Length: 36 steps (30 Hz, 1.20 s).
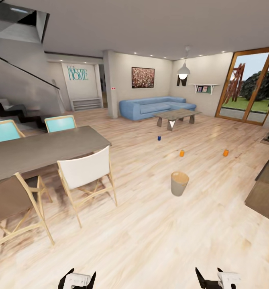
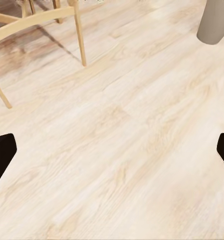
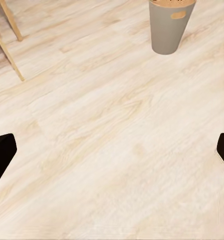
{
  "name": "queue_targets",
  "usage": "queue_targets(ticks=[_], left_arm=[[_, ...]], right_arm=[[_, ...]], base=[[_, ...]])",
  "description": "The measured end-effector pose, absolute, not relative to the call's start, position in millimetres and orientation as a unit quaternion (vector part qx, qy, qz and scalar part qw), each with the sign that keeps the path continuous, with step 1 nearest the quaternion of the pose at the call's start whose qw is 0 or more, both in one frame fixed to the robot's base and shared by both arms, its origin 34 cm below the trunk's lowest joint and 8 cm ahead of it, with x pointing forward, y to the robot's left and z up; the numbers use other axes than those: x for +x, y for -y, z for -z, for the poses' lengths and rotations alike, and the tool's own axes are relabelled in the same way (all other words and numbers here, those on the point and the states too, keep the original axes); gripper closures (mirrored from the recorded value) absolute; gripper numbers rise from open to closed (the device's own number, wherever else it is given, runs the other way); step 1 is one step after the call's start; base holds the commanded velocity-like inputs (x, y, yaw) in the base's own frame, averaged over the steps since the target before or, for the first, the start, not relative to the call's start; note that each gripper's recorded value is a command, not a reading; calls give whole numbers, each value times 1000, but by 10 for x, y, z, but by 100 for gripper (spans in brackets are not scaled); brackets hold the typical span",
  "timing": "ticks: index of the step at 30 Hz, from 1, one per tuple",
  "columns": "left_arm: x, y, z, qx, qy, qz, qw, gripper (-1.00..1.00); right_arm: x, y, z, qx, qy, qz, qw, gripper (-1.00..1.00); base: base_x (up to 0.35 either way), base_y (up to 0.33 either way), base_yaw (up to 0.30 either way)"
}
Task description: Put the three can of soda from the living room inside the tash can in the kitchen.
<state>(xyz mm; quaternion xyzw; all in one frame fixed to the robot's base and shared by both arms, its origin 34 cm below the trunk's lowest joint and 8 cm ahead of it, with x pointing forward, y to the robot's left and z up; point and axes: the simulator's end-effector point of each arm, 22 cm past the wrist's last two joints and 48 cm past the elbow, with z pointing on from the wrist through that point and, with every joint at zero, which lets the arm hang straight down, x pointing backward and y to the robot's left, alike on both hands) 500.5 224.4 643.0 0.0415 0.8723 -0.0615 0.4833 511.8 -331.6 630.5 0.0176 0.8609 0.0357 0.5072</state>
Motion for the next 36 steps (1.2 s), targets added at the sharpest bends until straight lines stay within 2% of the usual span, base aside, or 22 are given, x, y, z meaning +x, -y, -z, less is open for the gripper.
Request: queue_targets(ticks=[15, 29, 36], left_arm=[[5004, -2245, -6429, 42, -872, 62, 483, -100], [5004, -2242, -6430, 41, -872, 62, 483, -100], [5005, -2245, -6431, 40, -872, 63, 483, -100]], right_arm=[[5162, 3287, -6334, 18, -858, -38, 512, -100], [5166, 3302, -6337, 18, -858, -37, 513, -100], [5164, 3294, -6336, 18, -858, -38, 513, -100]], base=[[244, -195, -11], [244, -195, -205], [255, -152, -70]])
